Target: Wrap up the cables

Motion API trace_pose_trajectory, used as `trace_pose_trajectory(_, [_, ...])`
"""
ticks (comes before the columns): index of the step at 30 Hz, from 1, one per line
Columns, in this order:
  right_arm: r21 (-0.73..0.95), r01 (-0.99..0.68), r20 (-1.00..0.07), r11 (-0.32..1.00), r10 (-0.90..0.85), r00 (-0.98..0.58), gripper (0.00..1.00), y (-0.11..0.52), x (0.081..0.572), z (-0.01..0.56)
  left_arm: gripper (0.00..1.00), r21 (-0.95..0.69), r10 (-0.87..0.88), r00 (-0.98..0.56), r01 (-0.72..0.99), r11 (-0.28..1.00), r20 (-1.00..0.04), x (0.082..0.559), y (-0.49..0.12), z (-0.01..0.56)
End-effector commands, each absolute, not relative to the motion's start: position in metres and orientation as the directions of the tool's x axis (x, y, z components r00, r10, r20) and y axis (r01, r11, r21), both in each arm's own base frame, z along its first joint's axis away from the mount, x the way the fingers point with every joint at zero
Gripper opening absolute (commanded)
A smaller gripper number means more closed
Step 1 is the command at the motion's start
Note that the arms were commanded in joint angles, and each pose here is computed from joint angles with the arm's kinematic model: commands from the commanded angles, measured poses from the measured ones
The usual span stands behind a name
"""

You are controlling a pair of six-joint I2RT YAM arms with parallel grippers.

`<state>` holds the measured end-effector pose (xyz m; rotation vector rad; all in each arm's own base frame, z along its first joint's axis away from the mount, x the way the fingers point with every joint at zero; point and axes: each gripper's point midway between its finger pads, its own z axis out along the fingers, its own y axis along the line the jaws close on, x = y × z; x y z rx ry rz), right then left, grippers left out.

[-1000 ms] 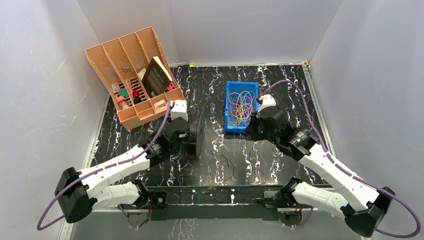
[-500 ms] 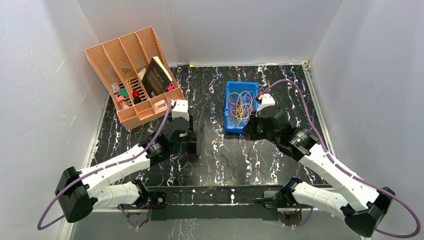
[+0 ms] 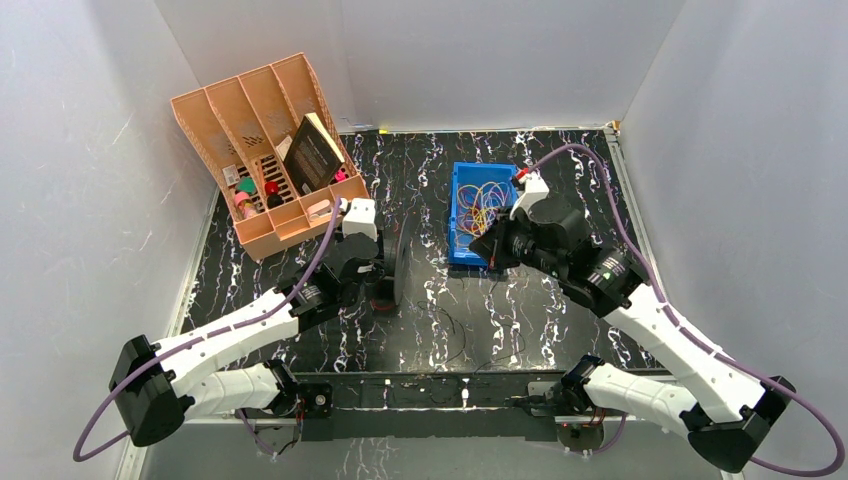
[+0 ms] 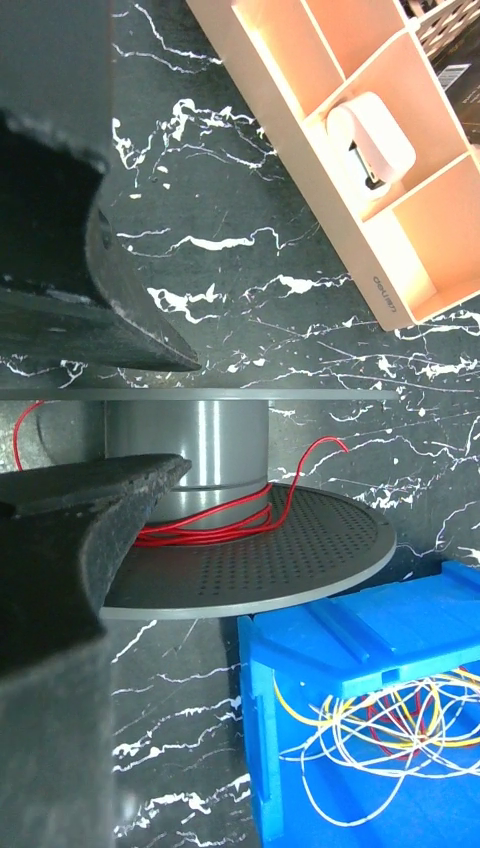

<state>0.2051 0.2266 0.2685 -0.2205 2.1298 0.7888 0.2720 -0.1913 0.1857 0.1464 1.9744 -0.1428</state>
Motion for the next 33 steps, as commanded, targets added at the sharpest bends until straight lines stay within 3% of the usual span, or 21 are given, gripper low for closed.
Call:
trace_pose_trajectory(1, [0.551, -0.506, -0.784, 0.664, 0.204, -0.587, 0.0, 0.252, 0.207, 0.329, 0.29, -0.066, -0.003, -0.356, 0.165, 0.984, -0.935, 0.274, -0.193, 0.211])
trace_pose_trajectory(8, [0.59, -0.546, -0.776, 0.595, 0.229, -0.588, 0.0, 0.271, 0.21, 0.354, 0.09, -0.061, 0.003, -0.36, 0.167, 0.984, -0.933, 0.274, -0.194, 0.209])
trace_pose_trajectory(14, [0.613, -0.545, -0.764, 0.573, 0.255, -0.592, 0.0, 0.279, 0.214, 0.362, 0.01, -0.066, 0.005, -0.366, 0.18, 0.981, -0.931, 0.272, -0.195, 0.21])
trace_pose_trajectory(33, [0.73, -0.492, -0.669, 0.476, 0.346, -0.658, 0.0, 0.317, 0.226, 0.36, 0.02, -0.104, -0.02, -0.435, 0.169, 0.98, -0.9, 0.26, -0.196, 0.197])
